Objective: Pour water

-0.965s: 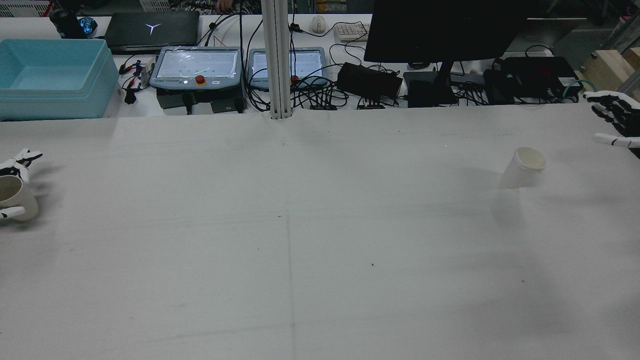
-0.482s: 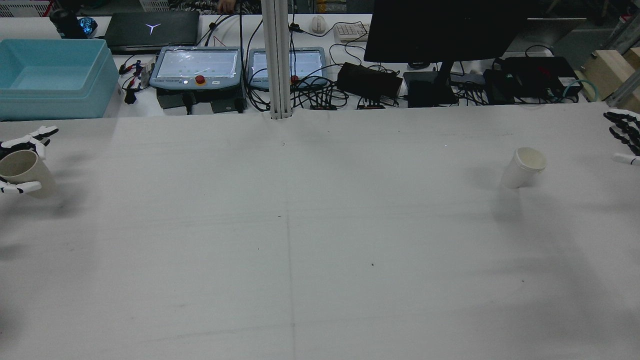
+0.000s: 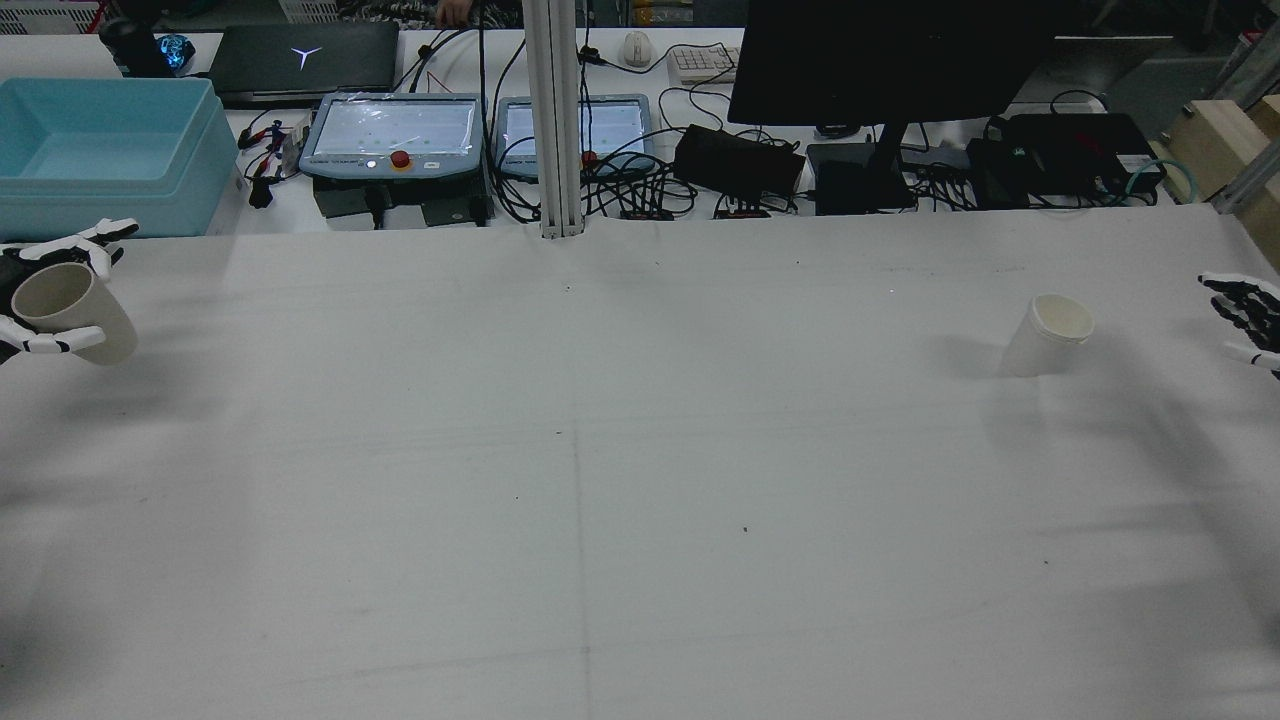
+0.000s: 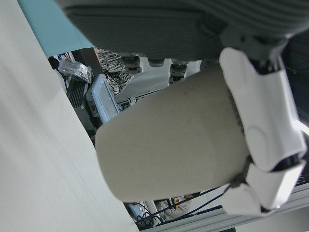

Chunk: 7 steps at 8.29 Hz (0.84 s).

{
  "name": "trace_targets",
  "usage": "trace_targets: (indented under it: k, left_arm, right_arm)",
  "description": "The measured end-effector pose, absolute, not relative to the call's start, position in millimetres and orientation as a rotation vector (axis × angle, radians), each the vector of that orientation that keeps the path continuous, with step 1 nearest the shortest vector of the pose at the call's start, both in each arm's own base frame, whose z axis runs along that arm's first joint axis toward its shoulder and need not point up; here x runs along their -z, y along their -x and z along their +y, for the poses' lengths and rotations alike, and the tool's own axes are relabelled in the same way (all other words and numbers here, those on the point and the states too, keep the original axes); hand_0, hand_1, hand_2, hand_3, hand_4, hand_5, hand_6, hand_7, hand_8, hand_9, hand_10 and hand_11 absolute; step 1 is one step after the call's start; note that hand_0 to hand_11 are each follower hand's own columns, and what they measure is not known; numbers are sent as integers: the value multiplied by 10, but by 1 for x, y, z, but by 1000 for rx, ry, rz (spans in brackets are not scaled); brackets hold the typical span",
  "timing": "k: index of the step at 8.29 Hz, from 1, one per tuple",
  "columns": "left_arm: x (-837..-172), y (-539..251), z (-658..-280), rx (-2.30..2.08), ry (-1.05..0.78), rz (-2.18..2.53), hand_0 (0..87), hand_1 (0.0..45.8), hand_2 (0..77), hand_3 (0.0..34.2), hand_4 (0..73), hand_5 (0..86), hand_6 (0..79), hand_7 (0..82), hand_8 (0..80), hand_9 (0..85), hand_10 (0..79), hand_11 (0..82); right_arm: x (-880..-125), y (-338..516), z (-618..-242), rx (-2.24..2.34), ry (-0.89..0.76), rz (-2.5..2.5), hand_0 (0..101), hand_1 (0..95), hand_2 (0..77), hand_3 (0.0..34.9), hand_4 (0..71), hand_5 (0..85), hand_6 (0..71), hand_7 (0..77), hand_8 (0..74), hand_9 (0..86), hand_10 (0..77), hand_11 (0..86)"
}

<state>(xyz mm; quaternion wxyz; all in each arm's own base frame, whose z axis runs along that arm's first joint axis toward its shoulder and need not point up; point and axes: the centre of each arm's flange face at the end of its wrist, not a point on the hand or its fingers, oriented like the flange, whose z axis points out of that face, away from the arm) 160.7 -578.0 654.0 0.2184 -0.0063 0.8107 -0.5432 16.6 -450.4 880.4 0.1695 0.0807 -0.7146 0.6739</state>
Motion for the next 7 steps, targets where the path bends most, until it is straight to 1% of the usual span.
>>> trace_targets:
  k: [1, 2, 4, 5, 6, 7]
  left_arm:
    - [-649, -160, -578, 1521, 31, 2253, 531, 87, 387, 0, 295, 567, 65, 147, 5, 16, 33, 71]
    - [-649, -158, -577, 1547, 43, 2260, 530, 87, 387, 0, 295, 567, 65, 147, 5, 16, 33, 71]
    - [-651, -155, -575, 1569, 52, 2269, 520, 87, 387, 0, 295, 573, 60, 136, 5, 16, 33, 60]
    - [-652, -155, -575, 1571, 53, 2272, 519, 87, 387, 0, 295, 573, 60, 125, 5, 16, 33, 60]
    - [-652, -155, -575, 1570, 54, 2275, 517, 87, 387, 0, 295, 573, 38, 120, 11, 22, 33, 60]
    - [-652, -154, -574, 1571, 57, 2276, 512, 87, 387, 0, 295, 573, 55, 120, 11, 22, 33, 60]
  right_arm:
    - [-880, -7, -458, -1884, -235, -2029, 465, 169, 180, 0, 54, 278, 93, 147, 11, 33, 44, 82]
    - [-876, 4, -466, -1847, -244, -2026, 465, 164, 196, 0, 49, 278, 93, 147, 11, 33, 44, 82]
    - [-873, 21, -473, -1795, -273, -2009, 466, 164, 196, 0, 49, 278, 93, 147, 11, 33, 44, 82]
    - [-871, 32, -474, -1782, -280, -2005, 466, 164, 196, 0, 27, 273, 82, 131, 11, 33, 49, 82]
    - [-868, 47, -478, -1773, -280, -2010, 465, 164, 196, 0, 27, 273, 82, 131, 11, 33, 49, 82]
    - [-864, 66, -482, -1770, -280, -2020, 489, 213, 196, 0, 0, 191, 65, 93, 5, 11, 22, 44]
